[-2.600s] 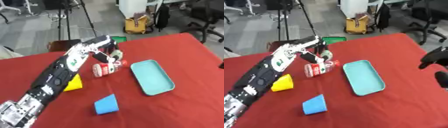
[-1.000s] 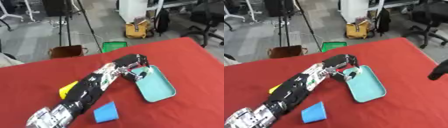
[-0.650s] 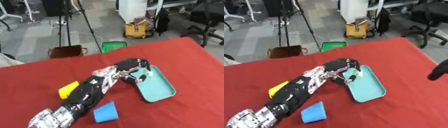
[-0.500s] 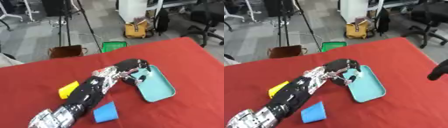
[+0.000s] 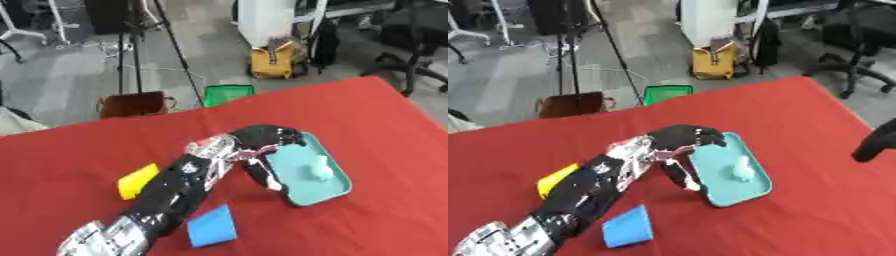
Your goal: Pick up objects on the table and place them in the box.
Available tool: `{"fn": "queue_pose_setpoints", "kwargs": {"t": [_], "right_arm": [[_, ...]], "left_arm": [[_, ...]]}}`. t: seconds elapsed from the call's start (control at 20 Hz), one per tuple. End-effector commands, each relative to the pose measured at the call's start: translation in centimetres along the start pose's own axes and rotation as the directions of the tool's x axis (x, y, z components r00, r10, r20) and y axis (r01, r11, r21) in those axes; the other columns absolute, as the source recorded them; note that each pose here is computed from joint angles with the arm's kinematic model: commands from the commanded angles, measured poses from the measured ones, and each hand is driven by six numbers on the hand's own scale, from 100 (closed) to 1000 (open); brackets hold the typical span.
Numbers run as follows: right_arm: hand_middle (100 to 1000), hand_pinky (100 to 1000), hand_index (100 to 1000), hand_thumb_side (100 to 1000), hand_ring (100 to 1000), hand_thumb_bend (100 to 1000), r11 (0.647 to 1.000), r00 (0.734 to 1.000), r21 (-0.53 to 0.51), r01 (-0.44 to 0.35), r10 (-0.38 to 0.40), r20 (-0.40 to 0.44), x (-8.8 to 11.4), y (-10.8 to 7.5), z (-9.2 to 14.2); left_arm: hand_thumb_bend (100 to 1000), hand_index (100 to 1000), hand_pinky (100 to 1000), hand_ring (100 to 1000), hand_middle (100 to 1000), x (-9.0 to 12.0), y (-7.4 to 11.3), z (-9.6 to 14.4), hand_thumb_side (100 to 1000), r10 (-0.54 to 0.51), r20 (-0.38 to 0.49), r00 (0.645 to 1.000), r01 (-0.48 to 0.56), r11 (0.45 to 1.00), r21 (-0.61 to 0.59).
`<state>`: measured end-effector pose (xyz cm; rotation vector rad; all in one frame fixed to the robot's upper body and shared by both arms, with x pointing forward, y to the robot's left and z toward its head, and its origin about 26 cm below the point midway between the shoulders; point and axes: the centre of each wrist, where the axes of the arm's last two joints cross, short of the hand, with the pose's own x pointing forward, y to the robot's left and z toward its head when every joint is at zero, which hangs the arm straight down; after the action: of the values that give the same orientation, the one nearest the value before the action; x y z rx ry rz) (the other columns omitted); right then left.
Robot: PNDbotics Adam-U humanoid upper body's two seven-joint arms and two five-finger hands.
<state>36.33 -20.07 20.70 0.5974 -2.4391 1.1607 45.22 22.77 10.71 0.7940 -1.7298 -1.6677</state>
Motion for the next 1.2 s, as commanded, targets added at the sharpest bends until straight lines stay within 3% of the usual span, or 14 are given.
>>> {"fn": "queue_pose_setpoints", "kwargs": {"t": [0.05,0.1,0.25,0.45,0.5,0.65,0.8,1.2], "right_arm": [[641,612,734,480,600,252,0.994,0.996,0.07,-0.085,0.083,0.041,0.5,-0.9,0.4],[641,611,734,480,600,252,0.994,0.996,0.068,-0.087,0.086,0.029,0.4,-0.9,0.8],[641,611,734,480,599,251,0.994,0.995,0.057,-0.096,0.096,-0.003,0.2,-1.2,1.7],[639,609,732,480,598,252,0.994,0.994,0.05,-0.099,0.101,-0.036,0.0,-1.4,2.4],[639,608,732,480,596,251,0.994,0.993,0.051,-0.102,0.104,-0.047,-0.1,-1.5,2.7],[638,607,731,480,595,251,0.992,0.987,0.05,-0.12,0.125,-0.102,-0.2,-2.2,3.9],[639,606,732,480,594,251,0.99,0.98,0.045,-0.137,0.142,-0.136,-0.2,-2.6,4.9],[650,607,733,480,595,254,0.98,0.961,0.068,-0.184,0.195,-0.198,0.4,-4.0,6.6]], "left_arm": [[703,901,675,874,884,-2.1,3.9,1.7,465,-0.021,-0.062,0.998,0.03,0.99,0.14],[690,862,635,854,856,-2.8,5.1,2.4,465,-0.022,-0.09,0.996,0.038,0.981,0.188],[685,856,630,850,850,-4.8,8.7,5.2,474,-0.019,-0.183,0.983,0.08,0.939,0.334],[654,839,610,842,825,-6.1,10.8,8.8,541,0.01,-0.273,0.962,0.116,0.89,0.441],[591,832,592,835,814,-6.3,10.9,9.6,637,0.022,-0.292,0.956,0.118,0.883,0.455],[557,829,575,827,808,-6.7,10.1,11.7,689,0.102,-0.348,0.932,0.093,0.86,0.501],[533,825,568,818,798,-5.6,8.7,13.0,729,0.166,-0.343,0.924,0.044,0.848,0.528],[528,810,551,778,760,-2.0,5.5,16.5,705,0.342,-0.291,0.893,-0.07,0.747,0.661]]}}
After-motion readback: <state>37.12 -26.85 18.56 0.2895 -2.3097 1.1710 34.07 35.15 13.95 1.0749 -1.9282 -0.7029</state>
